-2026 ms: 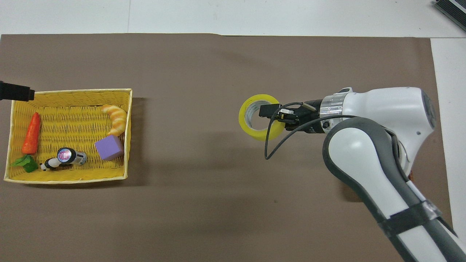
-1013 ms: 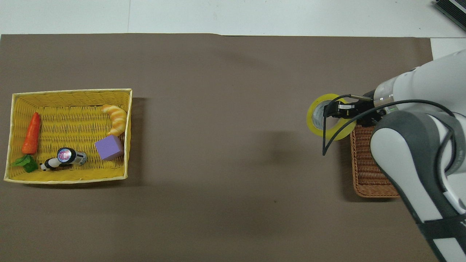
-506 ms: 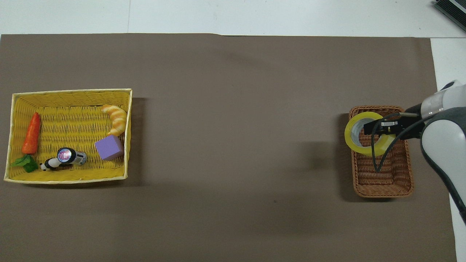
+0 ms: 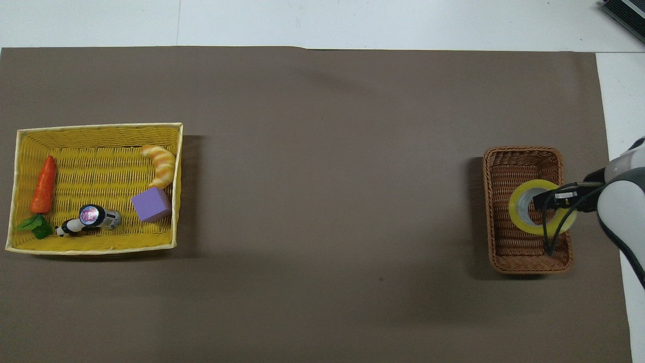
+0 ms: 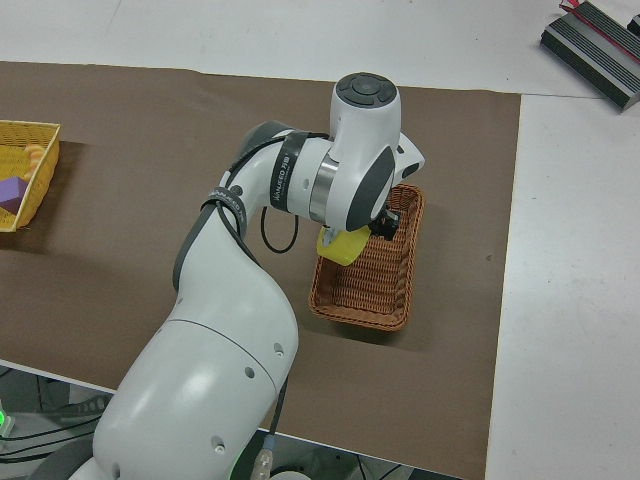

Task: Move tape to another basket

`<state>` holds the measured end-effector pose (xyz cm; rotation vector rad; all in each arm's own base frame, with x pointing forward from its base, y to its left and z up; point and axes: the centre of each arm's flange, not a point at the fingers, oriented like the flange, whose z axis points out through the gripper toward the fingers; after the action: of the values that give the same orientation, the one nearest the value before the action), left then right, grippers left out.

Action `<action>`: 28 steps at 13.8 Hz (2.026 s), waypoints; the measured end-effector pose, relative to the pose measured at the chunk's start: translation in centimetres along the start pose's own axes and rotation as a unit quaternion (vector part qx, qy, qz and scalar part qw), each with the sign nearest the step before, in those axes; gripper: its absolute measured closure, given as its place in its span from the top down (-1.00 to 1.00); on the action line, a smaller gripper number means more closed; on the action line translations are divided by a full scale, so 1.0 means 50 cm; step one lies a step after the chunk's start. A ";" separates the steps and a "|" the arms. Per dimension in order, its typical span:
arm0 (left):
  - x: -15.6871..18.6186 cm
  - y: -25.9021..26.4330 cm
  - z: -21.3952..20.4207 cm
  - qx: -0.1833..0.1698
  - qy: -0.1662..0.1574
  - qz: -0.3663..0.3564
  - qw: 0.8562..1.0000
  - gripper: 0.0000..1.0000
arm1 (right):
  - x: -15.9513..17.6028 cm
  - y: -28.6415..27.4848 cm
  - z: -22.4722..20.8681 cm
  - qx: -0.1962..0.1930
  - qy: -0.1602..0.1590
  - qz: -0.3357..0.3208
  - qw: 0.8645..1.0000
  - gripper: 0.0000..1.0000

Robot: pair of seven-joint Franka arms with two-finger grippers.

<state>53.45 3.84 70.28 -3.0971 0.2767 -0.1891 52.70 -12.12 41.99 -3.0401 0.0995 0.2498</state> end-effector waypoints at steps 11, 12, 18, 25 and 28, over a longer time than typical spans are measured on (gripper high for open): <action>0.000 0.008 0.001 -0.001 -0.004 0.004 1.000 1.00 | 0.009 0.033 0.129 -0.009 -0.002 -0.001 1.000 -0.05; 0.000 0.008 0.001 -0.001 -0.004 0.004 1.000 1.00 | 0.012 0.030 0.113 -0.017 -0.004 -0.007 1.000 0.15; 0.000 0.008 0.001 -0.001 -0.004 0.004 1.000 1.00 | 0.020 -0.003 -0.072 -0.033 0.031 -0.022 0.999 1.00; 0.000 0.008 0.001 -0.001 -0.004 0.004 1.000 1.00 | 0.031 -0.094 -0.217 -0.057 0.091 -0.037 0.994 1.00; 0.000 0.008 0.001 -0.001 -0.004 0.004 1.000 1.00 | 0.030 -0.207 -0.260 -0.076 0.101 -0.022 0.992 1.00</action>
<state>53.41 3.43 70.21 -3.0981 0.2885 -0.1774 56.97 -3.16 55.37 -3.2070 0.0270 -0.0574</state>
